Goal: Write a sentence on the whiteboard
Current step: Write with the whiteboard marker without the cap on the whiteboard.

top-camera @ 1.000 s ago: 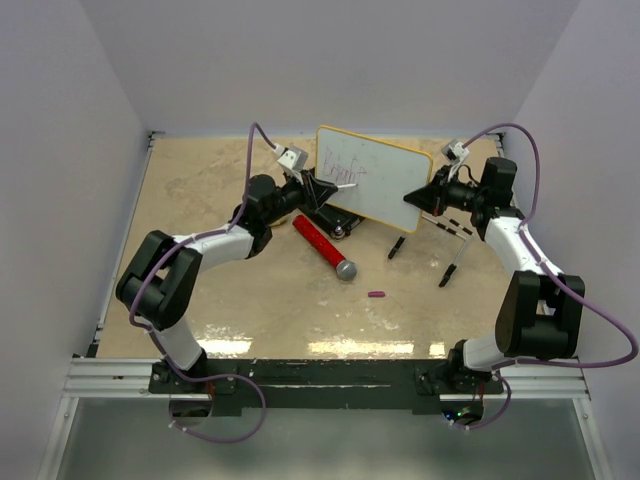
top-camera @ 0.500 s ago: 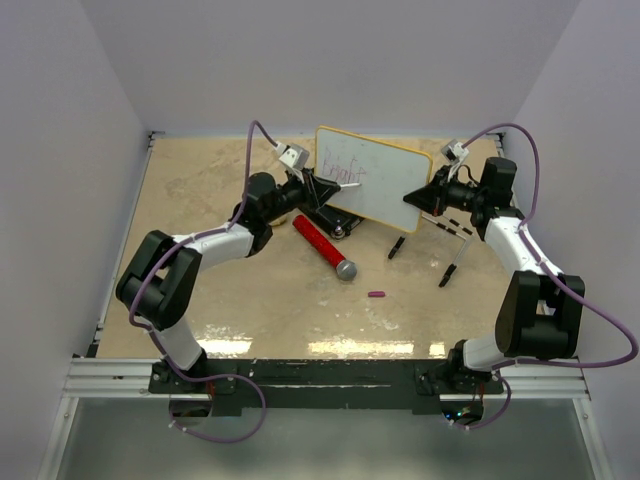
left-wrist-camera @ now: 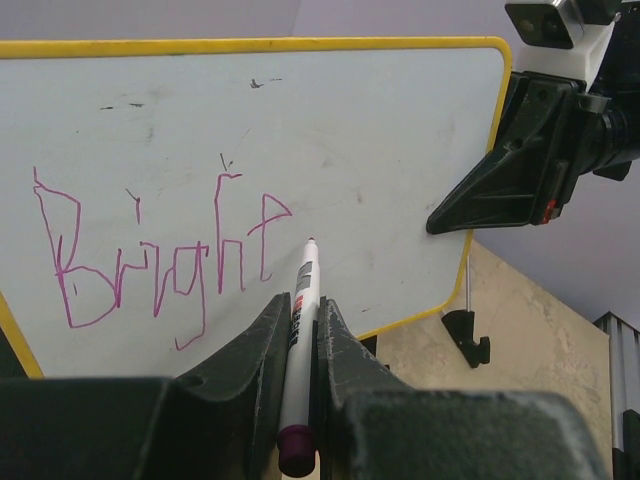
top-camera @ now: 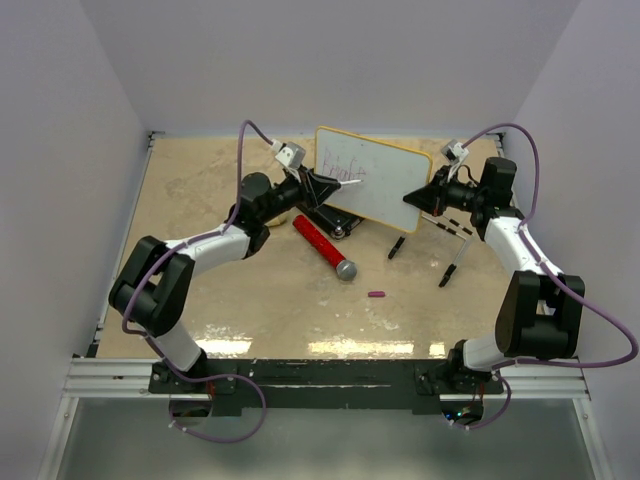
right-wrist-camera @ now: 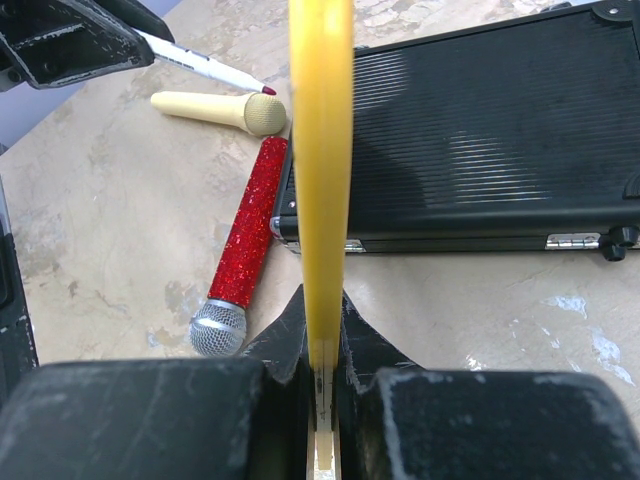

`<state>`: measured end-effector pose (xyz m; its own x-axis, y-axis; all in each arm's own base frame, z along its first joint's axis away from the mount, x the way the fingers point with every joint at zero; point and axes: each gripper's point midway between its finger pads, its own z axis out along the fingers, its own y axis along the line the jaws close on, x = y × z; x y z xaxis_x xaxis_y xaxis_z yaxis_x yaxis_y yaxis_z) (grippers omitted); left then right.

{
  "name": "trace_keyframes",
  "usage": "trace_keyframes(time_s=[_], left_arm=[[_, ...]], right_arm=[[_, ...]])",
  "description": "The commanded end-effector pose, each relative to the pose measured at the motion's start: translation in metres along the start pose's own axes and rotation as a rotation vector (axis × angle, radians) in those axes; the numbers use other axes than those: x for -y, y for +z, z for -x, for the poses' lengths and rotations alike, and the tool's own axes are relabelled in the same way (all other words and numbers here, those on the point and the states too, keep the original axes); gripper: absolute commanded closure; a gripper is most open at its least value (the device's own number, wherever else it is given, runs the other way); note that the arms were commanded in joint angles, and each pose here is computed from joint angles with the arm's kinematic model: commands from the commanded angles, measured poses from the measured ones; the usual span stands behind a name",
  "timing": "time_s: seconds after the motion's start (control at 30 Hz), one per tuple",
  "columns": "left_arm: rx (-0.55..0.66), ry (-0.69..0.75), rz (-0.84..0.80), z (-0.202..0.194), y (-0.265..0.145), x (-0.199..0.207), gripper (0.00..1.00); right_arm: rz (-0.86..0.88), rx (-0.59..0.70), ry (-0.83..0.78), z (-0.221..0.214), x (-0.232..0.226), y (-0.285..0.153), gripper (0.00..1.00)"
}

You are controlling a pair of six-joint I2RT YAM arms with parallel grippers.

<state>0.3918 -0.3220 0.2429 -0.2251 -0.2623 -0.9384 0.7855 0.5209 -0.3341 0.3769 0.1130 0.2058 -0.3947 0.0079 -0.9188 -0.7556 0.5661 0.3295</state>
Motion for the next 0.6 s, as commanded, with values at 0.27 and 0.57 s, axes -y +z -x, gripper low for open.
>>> trace_keyframes(time_s=[0.27,0.57], left_arm=[[0.019,0.045,0.015,0.013,0.015,-0.008,1.00],[0.004,0.046,0.021,0.008,0.023,-0.010,1.00]], right_arm=[[0.004,0.009,-0.044,0.011,-0.002,0.000,1.00],[0.004,0.010,-0.045,0.011,-0.002,0.000,1.00]])
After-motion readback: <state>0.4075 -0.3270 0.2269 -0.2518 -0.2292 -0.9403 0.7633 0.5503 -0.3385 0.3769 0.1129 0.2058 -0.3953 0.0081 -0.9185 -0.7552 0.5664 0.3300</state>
